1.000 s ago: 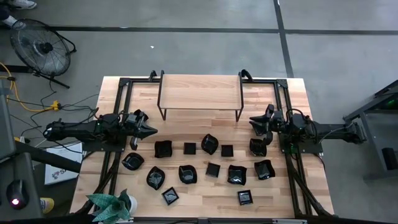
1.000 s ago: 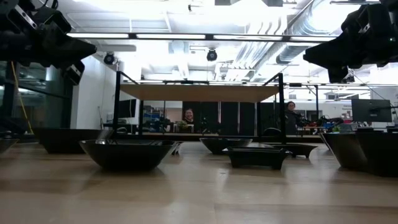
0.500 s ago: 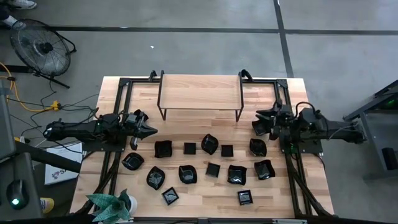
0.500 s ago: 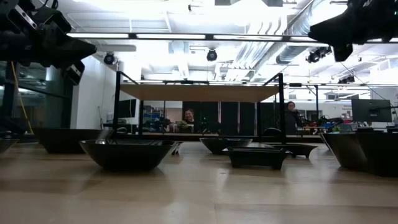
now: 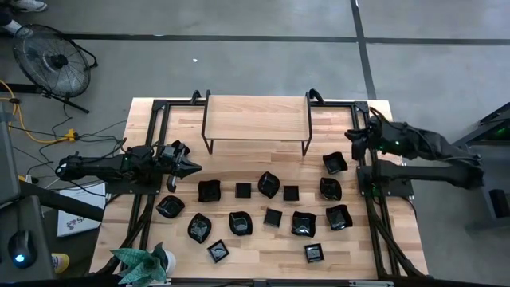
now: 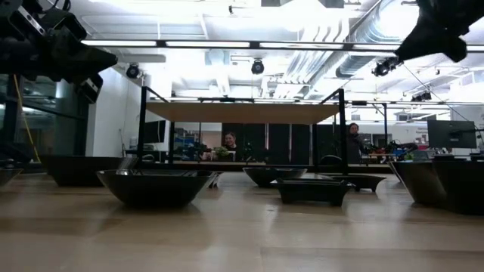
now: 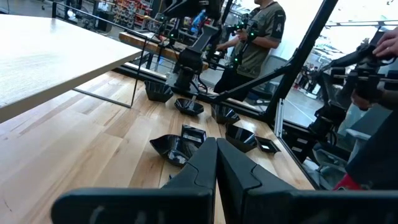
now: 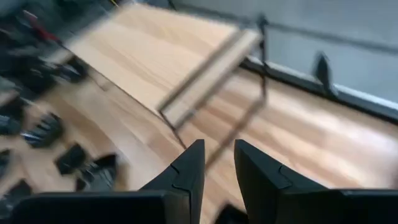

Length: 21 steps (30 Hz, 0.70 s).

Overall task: Pick & Place Mini shaped plates
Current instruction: Put the distorted square-shaped plate on the shelf

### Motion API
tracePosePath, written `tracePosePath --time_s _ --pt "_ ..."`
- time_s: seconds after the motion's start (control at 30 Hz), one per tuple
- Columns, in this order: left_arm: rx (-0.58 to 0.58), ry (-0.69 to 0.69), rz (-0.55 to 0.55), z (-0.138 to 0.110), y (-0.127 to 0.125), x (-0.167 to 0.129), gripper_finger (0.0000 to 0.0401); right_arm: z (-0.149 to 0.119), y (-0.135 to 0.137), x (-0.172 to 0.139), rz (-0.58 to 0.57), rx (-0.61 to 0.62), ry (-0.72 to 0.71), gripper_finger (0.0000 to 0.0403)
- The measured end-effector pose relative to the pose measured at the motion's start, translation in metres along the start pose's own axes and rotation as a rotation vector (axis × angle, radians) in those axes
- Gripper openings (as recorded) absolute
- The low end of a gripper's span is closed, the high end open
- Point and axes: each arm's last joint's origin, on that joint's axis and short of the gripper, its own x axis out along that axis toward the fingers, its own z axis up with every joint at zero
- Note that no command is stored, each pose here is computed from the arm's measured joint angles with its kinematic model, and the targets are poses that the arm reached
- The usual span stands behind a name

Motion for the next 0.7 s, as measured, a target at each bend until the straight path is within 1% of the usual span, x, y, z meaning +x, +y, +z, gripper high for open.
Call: tracePosePath --time_s 0.1,0.17,0.3,0.37,0.4,0.53,0.6,0.7 --pt "0.0 0.0 0.0 0.0 0.0 0.0 0.0001 0.012 0.002 -0.003 -0.087 0.042 0.081 0.0083" --pt "0.0 0.0 0.0 0.0 0.0 0.0 0.0001 0.02 0.004 -0.002 -0.132 0.049 0.133 0.0083" --pt "0.0 0.0 0.0 0.0 0.0 0.0 0.0001 0.034 0.009 0.002 -0.169 -0.017 0.251 0.0083" --pt "0.0 -0.001 0.0 0.0 0.0 0.0 0.0001 0.039 0.012 0.005 -0.149 -0.089 0.326 0.0083" --pt "0.0 0.0 0.0 0.0 0.0 0.0 0.0001 0.041 0.015 0.008 -0.121 -0.143 0.36 0.0083" --pt "0.0 0.0 0.0 0.0 0.0 0.0 0.0001 0.049 0.023 0.019 0.043 -0.364 0.49 0.0083" --pt "0.0 0.0 0.0 0.0 0.0 0.0 0.0001 0.052 0.025 0.027 0.091 -0.432 0.528 0.0083" --pt "0.0 0.0 0.0 0.0 0.0 0.0 0.0001 0.054 0.025 0.038 0.092 -0.486 0.575 0.0083"
